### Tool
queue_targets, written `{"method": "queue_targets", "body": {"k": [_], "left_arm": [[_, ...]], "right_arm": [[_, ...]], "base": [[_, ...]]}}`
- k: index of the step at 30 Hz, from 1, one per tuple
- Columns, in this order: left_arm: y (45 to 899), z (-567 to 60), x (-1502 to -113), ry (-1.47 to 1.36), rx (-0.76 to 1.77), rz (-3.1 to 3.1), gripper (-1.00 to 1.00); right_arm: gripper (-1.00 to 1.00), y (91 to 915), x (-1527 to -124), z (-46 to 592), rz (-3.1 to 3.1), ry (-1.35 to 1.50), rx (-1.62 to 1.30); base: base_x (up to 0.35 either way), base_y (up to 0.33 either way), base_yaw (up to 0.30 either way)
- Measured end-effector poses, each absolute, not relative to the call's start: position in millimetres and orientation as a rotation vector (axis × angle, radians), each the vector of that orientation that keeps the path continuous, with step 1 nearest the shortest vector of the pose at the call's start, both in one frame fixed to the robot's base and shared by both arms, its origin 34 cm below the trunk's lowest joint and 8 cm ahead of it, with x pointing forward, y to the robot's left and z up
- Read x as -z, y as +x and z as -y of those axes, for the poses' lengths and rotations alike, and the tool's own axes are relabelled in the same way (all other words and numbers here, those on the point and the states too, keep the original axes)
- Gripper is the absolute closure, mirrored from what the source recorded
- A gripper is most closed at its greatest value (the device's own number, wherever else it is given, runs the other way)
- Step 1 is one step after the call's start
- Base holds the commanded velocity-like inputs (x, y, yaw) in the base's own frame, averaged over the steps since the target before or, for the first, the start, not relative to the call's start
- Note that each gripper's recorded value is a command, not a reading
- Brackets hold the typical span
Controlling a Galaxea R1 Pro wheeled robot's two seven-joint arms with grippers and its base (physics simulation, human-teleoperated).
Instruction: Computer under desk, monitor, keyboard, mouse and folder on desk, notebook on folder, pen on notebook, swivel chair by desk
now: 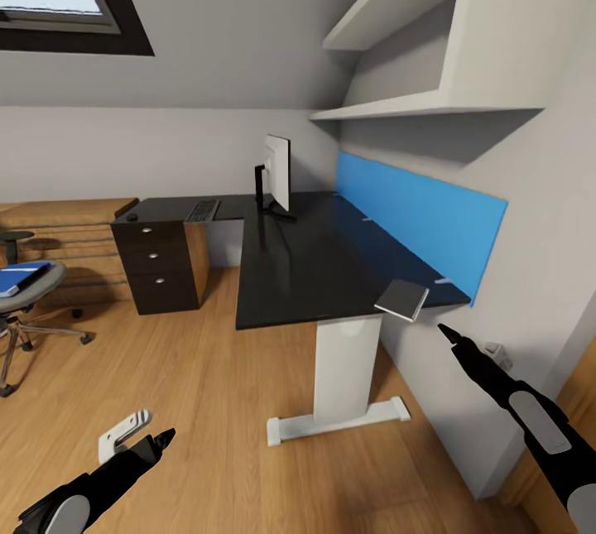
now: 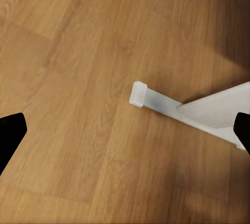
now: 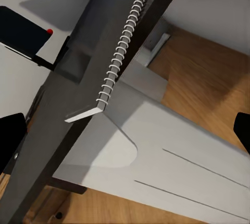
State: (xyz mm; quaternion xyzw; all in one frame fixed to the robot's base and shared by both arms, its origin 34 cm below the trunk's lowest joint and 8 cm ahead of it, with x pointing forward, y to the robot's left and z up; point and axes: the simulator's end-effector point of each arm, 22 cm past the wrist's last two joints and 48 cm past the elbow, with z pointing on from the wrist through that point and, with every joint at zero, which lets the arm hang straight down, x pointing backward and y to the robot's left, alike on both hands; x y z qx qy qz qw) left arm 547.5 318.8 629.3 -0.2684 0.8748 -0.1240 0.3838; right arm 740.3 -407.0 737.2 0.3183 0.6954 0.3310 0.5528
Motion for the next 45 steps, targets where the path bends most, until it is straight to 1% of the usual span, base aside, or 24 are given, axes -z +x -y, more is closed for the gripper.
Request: {"method": "queue_targets", "body": {"k": [11,23,30,39,45], "left_arm": [[545.8,-318.0,-623.7,-0.691,0.327,-2.237,-1.0],[546.2,-319.1,-624.0,-0.692,0.323,-2.233,-1.0],[546.2,-319.4,-624.3,-0.692,0.322,-2.232,-1.0],[546.1,-319.7,-624.1,-0.691,0.319,-2.233,-1.0],[546.2,-319.6,-623.9,-0.691,0.319,-2.233,-1.0]], "right_arm": [[-1.0,740.0,-735.0,405.6,-1.645,0.751,-0.785],[-1.0,739.9,-734.4,405.1,-1.646,0.753,-0.786],[-1.0,738.3,-729.7,402.2,-1.664,0.759,-0.8],[-1.0,734.4,-715.3,400.9,-1.69,0.791,-0.812],[-1.0,736.1,-717.0,394.5,-1.65,0.848,-0.877]], "base": [[0.016,0.0,0.0],[0.115,0.0,0.0],[0.227,0.0,0.0],[0.104,0.0,0.0],[0.076,0.0,0.0]]}}
